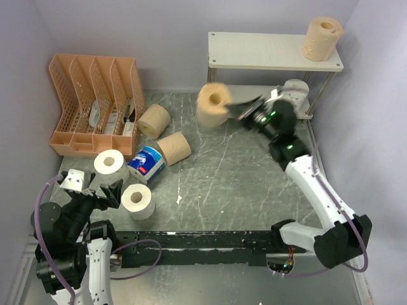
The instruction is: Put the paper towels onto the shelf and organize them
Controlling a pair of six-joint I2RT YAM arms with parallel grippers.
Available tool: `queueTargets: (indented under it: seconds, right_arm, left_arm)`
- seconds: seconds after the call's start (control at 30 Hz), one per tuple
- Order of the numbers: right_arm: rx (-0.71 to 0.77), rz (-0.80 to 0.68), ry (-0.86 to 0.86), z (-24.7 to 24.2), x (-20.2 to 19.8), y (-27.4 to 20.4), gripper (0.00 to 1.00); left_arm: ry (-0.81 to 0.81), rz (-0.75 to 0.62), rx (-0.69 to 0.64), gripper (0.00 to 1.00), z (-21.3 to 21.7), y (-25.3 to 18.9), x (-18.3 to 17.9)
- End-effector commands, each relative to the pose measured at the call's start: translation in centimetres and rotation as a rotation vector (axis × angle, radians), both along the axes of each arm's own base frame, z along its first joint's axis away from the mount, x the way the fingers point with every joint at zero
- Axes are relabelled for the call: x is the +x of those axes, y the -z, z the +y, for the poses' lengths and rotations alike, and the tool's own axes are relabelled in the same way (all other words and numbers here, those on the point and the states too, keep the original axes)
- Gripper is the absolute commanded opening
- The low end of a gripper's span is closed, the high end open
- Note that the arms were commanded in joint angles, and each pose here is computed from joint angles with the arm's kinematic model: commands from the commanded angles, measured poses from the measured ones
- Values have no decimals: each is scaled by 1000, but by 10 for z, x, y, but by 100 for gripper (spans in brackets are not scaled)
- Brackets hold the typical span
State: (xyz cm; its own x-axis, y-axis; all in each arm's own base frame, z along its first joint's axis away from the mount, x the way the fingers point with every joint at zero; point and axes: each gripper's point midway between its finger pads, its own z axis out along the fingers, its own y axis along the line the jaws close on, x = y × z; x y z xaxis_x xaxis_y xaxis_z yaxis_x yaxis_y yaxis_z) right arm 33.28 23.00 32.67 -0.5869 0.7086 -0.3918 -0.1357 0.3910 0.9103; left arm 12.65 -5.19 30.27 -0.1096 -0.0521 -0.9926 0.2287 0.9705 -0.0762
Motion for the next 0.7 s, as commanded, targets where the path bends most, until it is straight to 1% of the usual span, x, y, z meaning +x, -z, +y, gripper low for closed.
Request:
queueTargets:
  seconds: [0.0, 0.03, 0.13, 0.2, 0.33, 0.53, 0.67]
  right_arm:
    - [-49, -132, 235, -85, 45, -90, 0]
    - [-35, -148, 275, -102, 56, -107, 0]
    - [19, -144, 375, -133, 81, -143, 0]
    - [60, -149, 434, -149, 97, -162, 0]
    - [90, -149, 486, -167, 134, -186, 0]
    - [146, -129, 628, -208, 173, -187, 0]
    - [133, -80, 694, -237, 197, -177, 0]
  left_arm:
    - [19, -31, 6, 99, -3, -7, -2]
    - [19, -30, 6, 99, -3, -6, -2]
    - [19, -29, 6, 99, -3, -6, -2]
    - [18, -34, 7, 99, -3, -6, -3]
    - [14, -41, 8, 99, -3, -7, -4]
    - [13, -50, 7, 99, -3, -8, -5]
    - [11, -54, 8, 99, -3, -8, -6]
